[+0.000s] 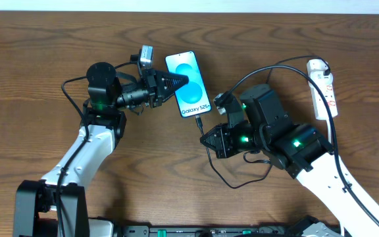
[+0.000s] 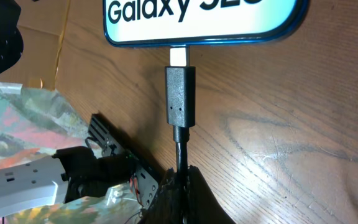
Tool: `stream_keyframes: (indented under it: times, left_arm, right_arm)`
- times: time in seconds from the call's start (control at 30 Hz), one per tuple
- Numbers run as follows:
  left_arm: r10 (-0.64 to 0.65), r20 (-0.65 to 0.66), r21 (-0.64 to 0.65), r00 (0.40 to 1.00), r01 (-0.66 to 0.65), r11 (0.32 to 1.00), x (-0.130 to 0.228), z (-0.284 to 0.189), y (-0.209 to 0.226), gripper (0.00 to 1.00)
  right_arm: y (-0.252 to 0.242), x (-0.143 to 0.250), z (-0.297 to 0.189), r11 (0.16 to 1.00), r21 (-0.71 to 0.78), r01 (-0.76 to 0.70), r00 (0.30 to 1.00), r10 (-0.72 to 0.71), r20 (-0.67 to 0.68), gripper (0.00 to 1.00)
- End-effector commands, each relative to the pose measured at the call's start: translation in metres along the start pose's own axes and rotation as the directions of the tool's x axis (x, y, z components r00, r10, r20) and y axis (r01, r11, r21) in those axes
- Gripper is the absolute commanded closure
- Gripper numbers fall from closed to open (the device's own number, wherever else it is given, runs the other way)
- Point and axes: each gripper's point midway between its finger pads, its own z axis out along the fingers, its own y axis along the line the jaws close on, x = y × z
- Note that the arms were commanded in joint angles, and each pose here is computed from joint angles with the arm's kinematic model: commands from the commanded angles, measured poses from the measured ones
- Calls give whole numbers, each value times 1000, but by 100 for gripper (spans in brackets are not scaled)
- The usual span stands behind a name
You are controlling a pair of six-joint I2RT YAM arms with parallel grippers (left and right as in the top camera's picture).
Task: Plug charger to phone and switch on socket
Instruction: 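Align the plug under the phone held by the left gripper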
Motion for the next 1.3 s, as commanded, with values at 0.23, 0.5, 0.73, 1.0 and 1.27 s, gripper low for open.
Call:
stream_keyframes:
  times: [0.23,0.5,0.73,1.0,1.27]
  left_arm:
    - [80,-28,22,996,-80,997,3,0,-9,93]
    - [97,-28,22,995,-97,995,3,0,-9,93]
    - [97,-28,22,995,-97,995,3,0,-9,92]
    - [98,-28,22,995,-97,995,3,0,-9,93]
    - [98,-27,22,995,-97,995,3,0,-9,93]
  right_arm:
    - [4,-3,1,1000,-12,25,1000,-25,13,99]
    - [4,-3,1,999,-13,33,999,-33,14,99]
    - [1,-4,1,999,2,47,999,-47,21,99]
    - [-3,-7,-1,998,32,48,998,-50,39,99]
    - [0,-11,-12,997,46,66,994,-70,84,99]
